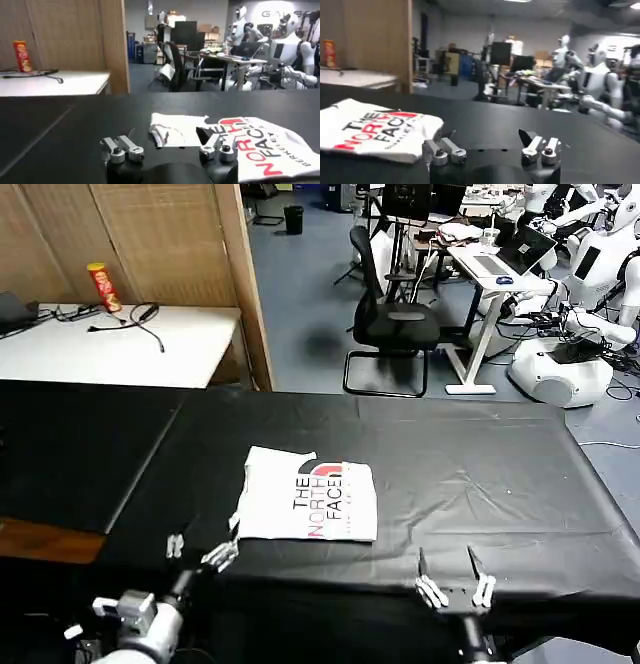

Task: Fold and organize the clothes.

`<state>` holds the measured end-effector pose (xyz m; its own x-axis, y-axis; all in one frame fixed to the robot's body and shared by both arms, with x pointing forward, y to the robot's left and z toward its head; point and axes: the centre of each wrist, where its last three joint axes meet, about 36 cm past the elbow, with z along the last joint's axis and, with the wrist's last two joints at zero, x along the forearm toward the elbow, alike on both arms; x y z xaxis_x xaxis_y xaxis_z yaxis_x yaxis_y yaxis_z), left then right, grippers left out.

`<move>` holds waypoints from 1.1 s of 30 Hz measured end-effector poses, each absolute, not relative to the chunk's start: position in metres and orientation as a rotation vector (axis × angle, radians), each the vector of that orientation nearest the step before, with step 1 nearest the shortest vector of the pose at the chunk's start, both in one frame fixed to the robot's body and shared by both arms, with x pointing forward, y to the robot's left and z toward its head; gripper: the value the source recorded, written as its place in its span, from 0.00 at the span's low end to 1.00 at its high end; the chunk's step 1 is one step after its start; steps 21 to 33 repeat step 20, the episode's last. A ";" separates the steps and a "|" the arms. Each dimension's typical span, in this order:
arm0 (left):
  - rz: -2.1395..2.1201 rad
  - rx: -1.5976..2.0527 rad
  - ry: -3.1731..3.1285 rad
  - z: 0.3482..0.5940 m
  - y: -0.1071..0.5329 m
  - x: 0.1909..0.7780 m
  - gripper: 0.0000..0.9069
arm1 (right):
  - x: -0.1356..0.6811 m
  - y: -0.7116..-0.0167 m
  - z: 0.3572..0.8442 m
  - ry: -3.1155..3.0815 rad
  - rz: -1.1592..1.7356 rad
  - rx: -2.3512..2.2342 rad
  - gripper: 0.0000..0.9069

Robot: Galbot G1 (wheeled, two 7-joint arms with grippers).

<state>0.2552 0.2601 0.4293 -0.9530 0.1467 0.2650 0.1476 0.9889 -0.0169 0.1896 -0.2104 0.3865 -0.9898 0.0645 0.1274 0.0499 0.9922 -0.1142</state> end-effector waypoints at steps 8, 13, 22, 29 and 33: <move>-0.039 -0.162 -2.771 0.433 0.265 0.230 0.97 | 0.151 -0.205 0.404 -2.882 0.137 -0.165 0.97; -0.026 -0.153 -2.747 0.437 0.271 0.224 0.97 | 0.139 -0.204 0.414 -2.831 0.118 -0.164 0.97; -0.027 -0.141 -2.729 0.438 0.278 0.220 0.97 | 0.135 -0.204 0.417 -2.823 0.113 -0.161 0.97; -0.027 -0.141 -2.729 0.438 0.278 0.220 0.97 | 0.135 -0.204 0.417 -2.823 0.113 -0.161 0.97; -0.027 -0.141 -2.729 0.438 0.278 0.220 0.97 | 0.135 -0.204 0.417 -2.823 0.113 -0.161 0.97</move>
